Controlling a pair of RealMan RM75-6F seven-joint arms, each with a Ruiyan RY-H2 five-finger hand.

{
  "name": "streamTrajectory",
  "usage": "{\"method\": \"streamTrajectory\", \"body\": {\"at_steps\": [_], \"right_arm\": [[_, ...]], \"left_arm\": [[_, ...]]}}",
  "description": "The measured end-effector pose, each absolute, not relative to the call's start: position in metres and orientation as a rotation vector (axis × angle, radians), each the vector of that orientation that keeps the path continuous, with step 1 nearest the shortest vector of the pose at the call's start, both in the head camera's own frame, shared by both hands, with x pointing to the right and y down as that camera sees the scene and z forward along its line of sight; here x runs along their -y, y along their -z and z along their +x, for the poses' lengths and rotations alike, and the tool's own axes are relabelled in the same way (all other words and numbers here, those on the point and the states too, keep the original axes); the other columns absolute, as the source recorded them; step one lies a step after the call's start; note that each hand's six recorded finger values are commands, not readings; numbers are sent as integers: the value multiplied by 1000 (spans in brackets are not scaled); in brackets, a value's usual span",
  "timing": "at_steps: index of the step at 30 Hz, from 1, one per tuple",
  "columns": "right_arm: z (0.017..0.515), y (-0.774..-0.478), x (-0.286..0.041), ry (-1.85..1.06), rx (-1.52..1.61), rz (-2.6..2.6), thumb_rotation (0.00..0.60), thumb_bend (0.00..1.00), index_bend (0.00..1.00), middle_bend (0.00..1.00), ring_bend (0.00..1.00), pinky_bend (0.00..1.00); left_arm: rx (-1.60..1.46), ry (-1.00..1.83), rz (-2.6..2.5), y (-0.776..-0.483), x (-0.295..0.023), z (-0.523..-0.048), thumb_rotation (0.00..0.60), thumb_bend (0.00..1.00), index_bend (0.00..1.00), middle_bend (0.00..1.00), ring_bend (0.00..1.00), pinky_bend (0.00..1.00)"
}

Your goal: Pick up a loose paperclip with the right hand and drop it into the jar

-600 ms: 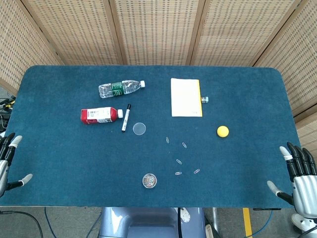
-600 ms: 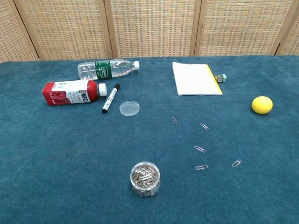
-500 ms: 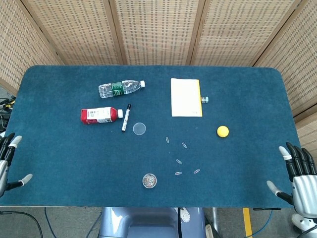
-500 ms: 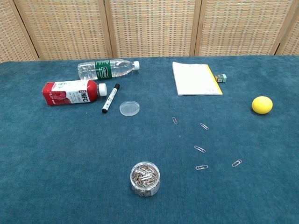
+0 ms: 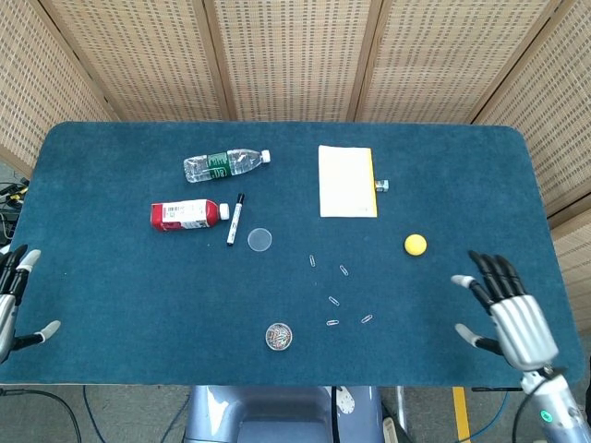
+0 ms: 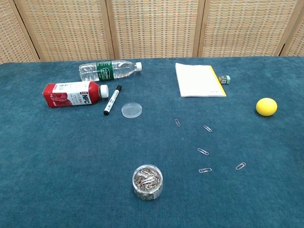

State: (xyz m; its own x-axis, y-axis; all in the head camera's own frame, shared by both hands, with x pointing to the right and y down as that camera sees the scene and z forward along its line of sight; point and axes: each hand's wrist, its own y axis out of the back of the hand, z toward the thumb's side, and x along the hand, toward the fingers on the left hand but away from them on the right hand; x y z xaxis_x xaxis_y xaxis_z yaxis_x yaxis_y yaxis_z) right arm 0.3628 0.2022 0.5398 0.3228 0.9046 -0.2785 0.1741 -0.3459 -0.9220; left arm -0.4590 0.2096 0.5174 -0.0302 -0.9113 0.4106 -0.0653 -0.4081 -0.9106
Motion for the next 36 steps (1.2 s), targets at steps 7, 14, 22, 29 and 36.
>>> {"method": "streamTrajectory", "body": {"at_steps": [7, 14, 22, 29, 36], "right_arm": [[324, -590, -175, -1093, 741, -1920, 600, 269, 419, 0, 0, 44], [279, -632, -161, -1115, 537, -1997, 600, 292, 452, 0, 0, 49], [249, -660, -169, -1118, 403, -2002, 600, 310, 467, 0, 0, 60], [240, -680, -181, -1159, 367, -2038, 600, 314, 469, 0, 0, 61], [225, -693, -194, -1163, 327, -2061, 600, 321, 479, 0, 0, 71]], "left_arm": [[-1041, 1547, -1532, -522, -208, -460, 600, 49, 0, 0, 0, 0], [-1018, 1592, -1527, -532, -206, -461, 600, 50, 0, 0, 0, 0], [-994, 1607, -1527, -538, -206, -458, 600, 49, 0, 0, 0, 0], [-980, 1611, -1531, -541, -207, -455, 600, 49, 0, 0, 0, 0], [-977, 1614, -1529, -542, -207, -455, 600, 48, 0, 0, 0, 0]]}}
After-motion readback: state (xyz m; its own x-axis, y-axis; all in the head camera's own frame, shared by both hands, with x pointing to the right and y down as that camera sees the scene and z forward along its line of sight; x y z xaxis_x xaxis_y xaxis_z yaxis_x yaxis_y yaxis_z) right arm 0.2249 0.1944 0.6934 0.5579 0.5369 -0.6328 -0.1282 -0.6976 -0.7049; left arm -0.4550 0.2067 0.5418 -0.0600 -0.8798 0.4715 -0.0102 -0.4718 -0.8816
